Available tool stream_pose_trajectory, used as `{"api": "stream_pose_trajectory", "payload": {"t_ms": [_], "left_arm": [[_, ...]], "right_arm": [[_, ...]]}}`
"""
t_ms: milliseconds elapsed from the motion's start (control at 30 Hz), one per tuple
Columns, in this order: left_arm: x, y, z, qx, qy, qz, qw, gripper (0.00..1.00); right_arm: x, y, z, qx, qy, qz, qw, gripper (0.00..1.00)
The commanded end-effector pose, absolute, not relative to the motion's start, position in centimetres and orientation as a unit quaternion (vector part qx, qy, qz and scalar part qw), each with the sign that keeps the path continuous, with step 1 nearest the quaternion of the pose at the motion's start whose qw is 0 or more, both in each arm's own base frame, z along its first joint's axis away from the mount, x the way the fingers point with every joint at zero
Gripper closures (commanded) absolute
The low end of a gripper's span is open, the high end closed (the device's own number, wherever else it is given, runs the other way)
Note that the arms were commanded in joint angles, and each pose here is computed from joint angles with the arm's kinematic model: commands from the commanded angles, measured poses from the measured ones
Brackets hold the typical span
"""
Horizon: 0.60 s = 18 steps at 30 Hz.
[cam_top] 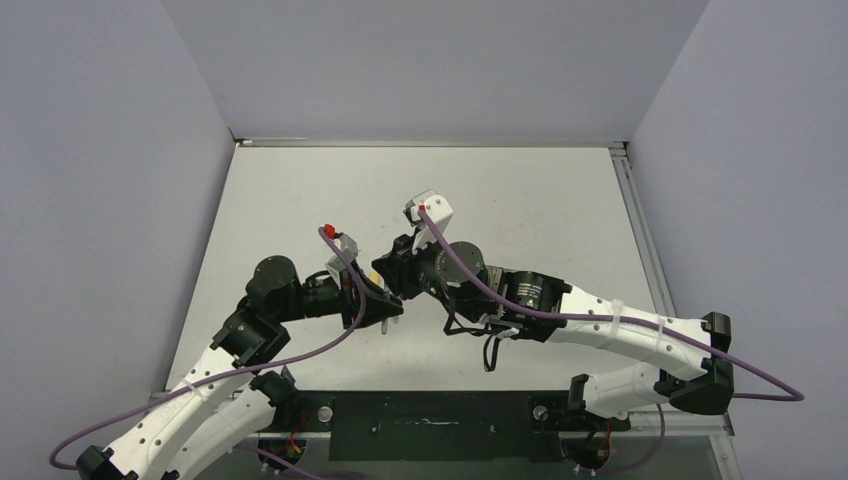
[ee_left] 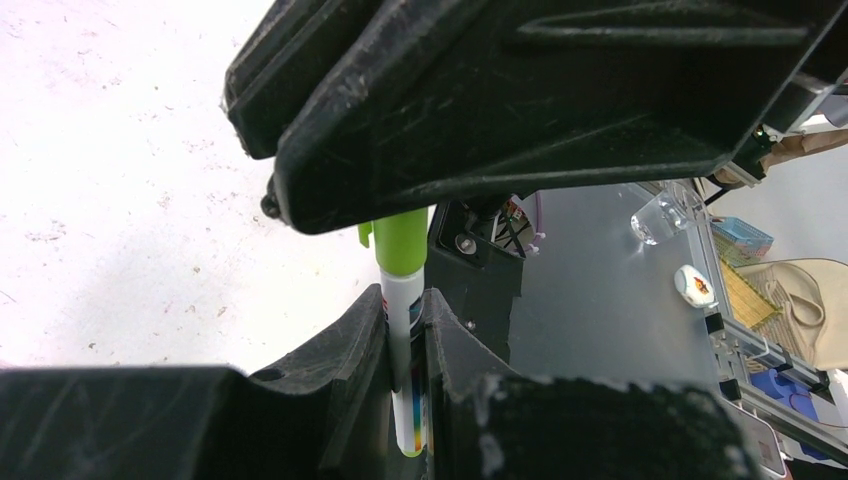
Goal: Insert the pens into the pen caps
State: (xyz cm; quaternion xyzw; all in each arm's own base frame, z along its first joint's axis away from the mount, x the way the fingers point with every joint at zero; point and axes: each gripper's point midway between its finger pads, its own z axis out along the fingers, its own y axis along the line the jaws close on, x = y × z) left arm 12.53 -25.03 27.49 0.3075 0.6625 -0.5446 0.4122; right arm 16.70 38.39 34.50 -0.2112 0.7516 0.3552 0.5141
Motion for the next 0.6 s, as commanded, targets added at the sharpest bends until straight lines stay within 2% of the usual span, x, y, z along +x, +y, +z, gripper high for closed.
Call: {"api": "stream_pose_trajectory", "payload": {"t_ms": [0, 567], "left_arm": [[12.9, -24.9, 32.6, 0.31, 0.61, -0.551, 0.478, 1.0], [14.6, -24.1, 35.8, 0.296, 0.604, -0.513, 0.533, 1.0]], "right_arm": [[15.3, 38.7, 34.5, -0.223, 0.747, 0.375, 0.502, 0.95], [11.9, 38.5, 30.2, -0.281, 0.758, 0.397, 0.434, 0.95]]}}
